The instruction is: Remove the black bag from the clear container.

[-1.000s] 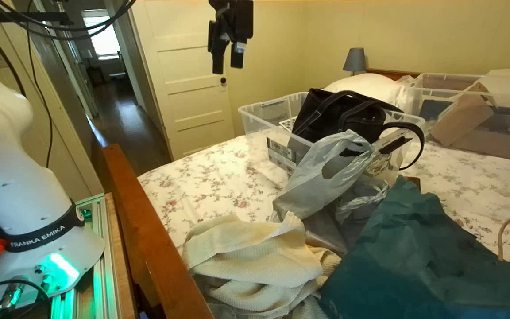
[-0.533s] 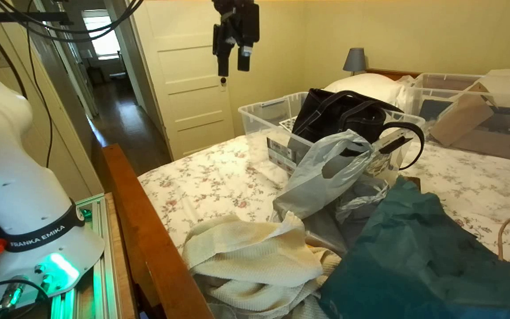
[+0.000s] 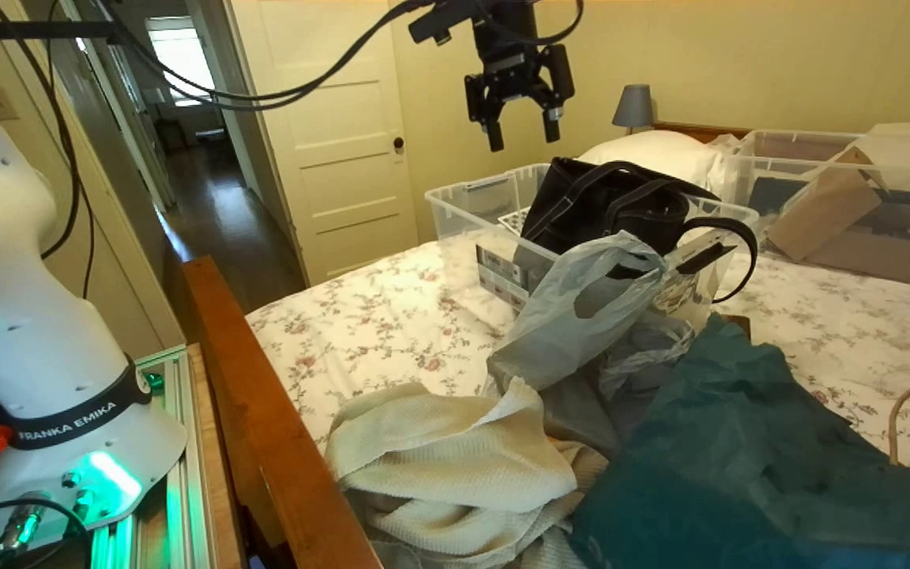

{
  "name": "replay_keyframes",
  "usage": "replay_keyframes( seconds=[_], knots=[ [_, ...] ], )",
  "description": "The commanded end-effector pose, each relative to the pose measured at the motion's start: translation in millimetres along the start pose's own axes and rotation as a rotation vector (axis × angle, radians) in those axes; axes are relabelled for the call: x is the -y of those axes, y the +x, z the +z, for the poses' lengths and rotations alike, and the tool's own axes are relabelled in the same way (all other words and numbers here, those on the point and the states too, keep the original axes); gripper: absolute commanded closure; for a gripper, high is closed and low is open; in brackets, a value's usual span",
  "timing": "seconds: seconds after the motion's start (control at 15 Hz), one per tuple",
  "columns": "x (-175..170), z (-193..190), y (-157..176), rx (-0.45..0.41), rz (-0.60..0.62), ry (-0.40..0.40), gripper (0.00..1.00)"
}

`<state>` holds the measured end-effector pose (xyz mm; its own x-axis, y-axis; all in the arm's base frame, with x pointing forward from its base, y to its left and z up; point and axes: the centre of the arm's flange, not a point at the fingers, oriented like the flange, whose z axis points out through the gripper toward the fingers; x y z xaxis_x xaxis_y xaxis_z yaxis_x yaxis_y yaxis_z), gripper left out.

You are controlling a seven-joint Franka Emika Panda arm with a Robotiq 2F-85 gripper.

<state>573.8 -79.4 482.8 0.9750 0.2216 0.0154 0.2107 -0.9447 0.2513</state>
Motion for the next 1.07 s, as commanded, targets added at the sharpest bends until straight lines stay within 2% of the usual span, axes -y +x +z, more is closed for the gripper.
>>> replay_keyframes(
  seconds=[0.0,0.2,0.27,0.4,0.73,1.0],
  knots=[
    [-28,19,54,-0.096,-0.06,0.027,0.0],
    [-37,37,86,-0.142,-0.102,0.085,0.0],
    [-23,31,52,-0.118,-0.069,0.04,0.0],
    [-26,42,66,-0.127,-0.086,0.062,0.0],
    [-27,49,77,-0.14,-0.063,0.054,0.0],
    [-18,79,119,-0.215,-0.036,0.088,0.0]
  ],
)
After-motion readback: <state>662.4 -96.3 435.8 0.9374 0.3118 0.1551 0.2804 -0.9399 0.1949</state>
